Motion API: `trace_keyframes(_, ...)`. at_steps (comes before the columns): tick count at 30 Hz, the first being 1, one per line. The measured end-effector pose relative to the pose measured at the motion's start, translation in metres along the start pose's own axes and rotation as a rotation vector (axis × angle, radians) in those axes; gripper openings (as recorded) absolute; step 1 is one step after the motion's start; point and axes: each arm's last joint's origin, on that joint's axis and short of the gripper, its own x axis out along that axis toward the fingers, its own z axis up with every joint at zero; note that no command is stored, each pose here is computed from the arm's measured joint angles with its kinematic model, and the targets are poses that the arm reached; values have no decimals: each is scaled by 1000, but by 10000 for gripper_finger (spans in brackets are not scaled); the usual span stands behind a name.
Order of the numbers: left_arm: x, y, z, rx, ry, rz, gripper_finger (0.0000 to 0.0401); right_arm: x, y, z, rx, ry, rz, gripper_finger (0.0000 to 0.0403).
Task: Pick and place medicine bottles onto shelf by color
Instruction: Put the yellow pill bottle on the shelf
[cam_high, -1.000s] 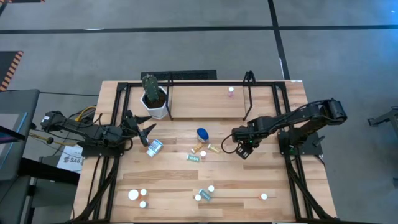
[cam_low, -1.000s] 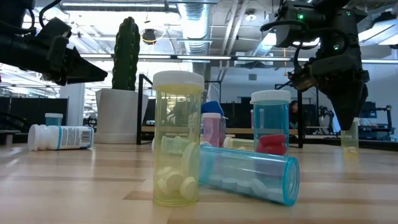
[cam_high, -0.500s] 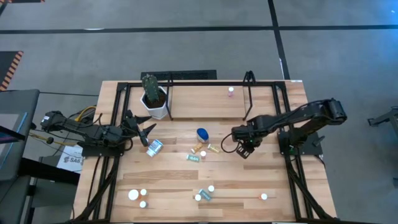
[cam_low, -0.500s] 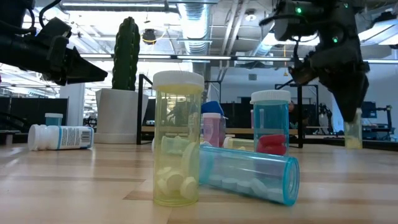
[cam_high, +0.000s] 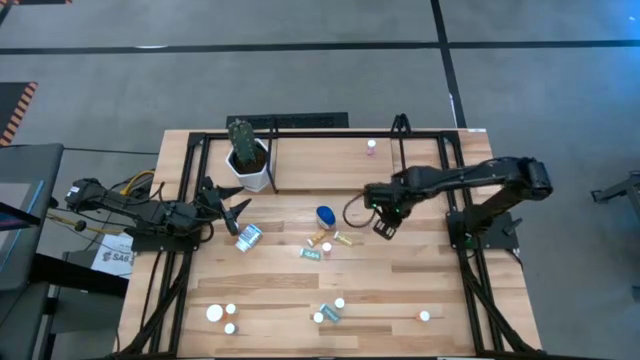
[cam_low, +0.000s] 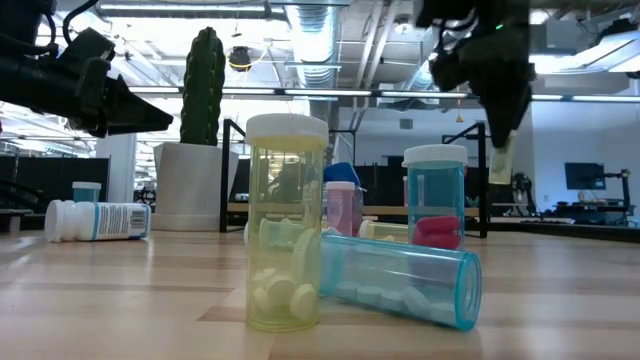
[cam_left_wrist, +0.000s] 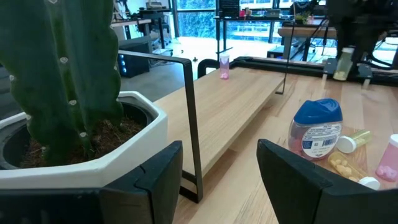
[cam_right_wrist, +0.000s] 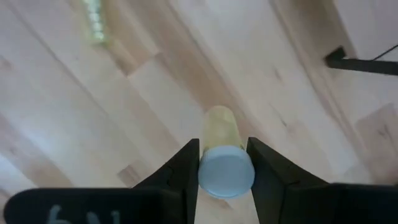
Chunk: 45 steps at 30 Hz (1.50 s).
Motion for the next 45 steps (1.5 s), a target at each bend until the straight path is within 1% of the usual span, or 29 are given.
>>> trace_keyframes(5,0,0,0,0,0,0,196,13,-1,32,-71,197,-118,127)
trace_keyframes(7,0,0,0,0,0,0,196,18,-1,48,-100,252,-137,127)
trace_keyframes(9,0,0,0,0,0,0,196,21,-1,66,-98,268,-138,127)
trace_keyframes(13,0,0,0,0,0,0,196,11,-4,93,-81,224,-112,129)
trace_keyframes(16,0,0,0,0,0,0,196,-2,-8,108,-64,158,-88,129)
trace_keyframes(18,0,0,0,0,0,0,196,-12,-13,116,-46,90,-79,129)
trace_keyframes(20,0,0,0,0,0,0,196,-14,-19,124,-38,37,-68,130)
trace_keyframes(25,0,0,0,0,0,0,196,-12,-41,139,-35,-12,-56,130)
trace_keyframes(28,0,0,0,0,0,0,196,-4,-51,145,-55,16,-63,131)
trace_keyframes(32,0,0,0,0,0,0,196,4,-61,148,-116,65,-69,131)
trace_keyframes(36,0,0,0,0,0,0,196,13,-68,154,-140,81,-67,131)
trace_keyframes(41,0,0,0,0,0,0,196,20,-76,158,-214,104,-64,131)
trace_keyframes(45,0,0,0,0,0,0,196,18,-81,163,-252,60,-62,131)
